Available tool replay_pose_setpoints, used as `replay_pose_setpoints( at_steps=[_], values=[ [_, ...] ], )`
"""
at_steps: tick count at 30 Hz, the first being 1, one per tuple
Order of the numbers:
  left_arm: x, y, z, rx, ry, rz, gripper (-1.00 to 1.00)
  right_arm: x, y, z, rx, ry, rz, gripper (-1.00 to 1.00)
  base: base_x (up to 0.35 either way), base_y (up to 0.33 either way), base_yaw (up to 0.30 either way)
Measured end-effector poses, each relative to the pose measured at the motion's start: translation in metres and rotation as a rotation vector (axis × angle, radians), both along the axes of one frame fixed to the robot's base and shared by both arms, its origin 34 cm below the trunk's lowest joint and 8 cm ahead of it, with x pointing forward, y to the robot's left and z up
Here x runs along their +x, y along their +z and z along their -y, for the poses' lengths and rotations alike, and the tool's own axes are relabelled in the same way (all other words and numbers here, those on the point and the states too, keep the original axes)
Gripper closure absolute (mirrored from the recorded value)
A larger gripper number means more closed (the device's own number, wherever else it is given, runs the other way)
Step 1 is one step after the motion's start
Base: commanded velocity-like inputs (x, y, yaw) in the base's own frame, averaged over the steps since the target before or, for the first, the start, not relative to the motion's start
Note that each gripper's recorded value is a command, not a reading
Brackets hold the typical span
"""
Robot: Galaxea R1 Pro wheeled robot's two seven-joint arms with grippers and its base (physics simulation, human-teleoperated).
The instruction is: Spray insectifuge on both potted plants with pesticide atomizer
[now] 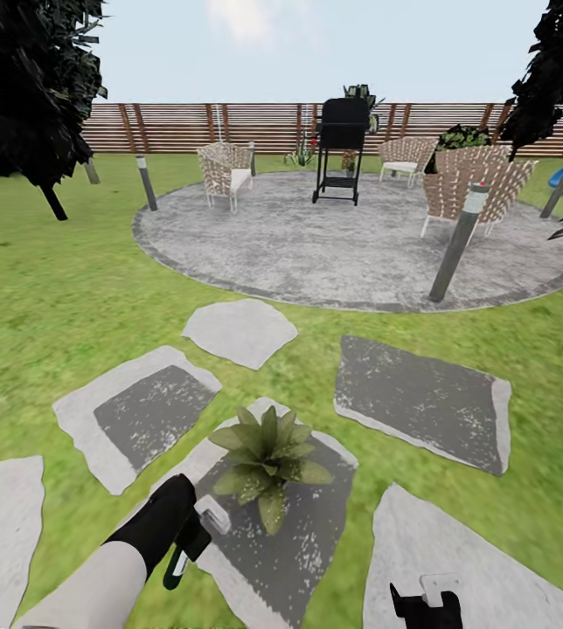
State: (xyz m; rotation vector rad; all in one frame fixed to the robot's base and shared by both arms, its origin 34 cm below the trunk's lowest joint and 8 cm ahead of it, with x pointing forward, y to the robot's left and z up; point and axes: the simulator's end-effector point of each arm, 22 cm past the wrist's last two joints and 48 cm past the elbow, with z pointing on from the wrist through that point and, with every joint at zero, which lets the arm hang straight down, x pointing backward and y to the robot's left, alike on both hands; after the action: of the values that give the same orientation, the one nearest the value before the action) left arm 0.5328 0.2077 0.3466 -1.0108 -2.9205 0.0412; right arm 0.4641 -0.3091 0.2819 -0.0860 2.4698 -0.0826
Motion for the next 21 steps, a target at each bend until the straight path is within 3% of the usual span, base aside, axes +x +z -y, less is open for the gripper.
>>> replay_pose_setpoints(
  at_steps=[6,13,21],
  values=[
    [0.0024,0.0011,0.001,-0.003,0.002,0.006,1.0,-0.0001,-0.0001,0.0,0.0,0.0,0.0,-1.0,-0.031,0.014,0.004],
    [0.0033,0.0016,0.0013,-0.003,0.005,0.009,1.0,0.0001,0.0,-0.0001,0.0,0.0,0.0,-1.0,-0.059,0.249,-0.013],
    [0.0086,0.0046,0.0028,-0.008,0.009,0.023,1.0,-0.0002,0.0001,0.0,0.0,0.0,0.0,-1.0,0.085,0.302,-0.254]
  ],
)
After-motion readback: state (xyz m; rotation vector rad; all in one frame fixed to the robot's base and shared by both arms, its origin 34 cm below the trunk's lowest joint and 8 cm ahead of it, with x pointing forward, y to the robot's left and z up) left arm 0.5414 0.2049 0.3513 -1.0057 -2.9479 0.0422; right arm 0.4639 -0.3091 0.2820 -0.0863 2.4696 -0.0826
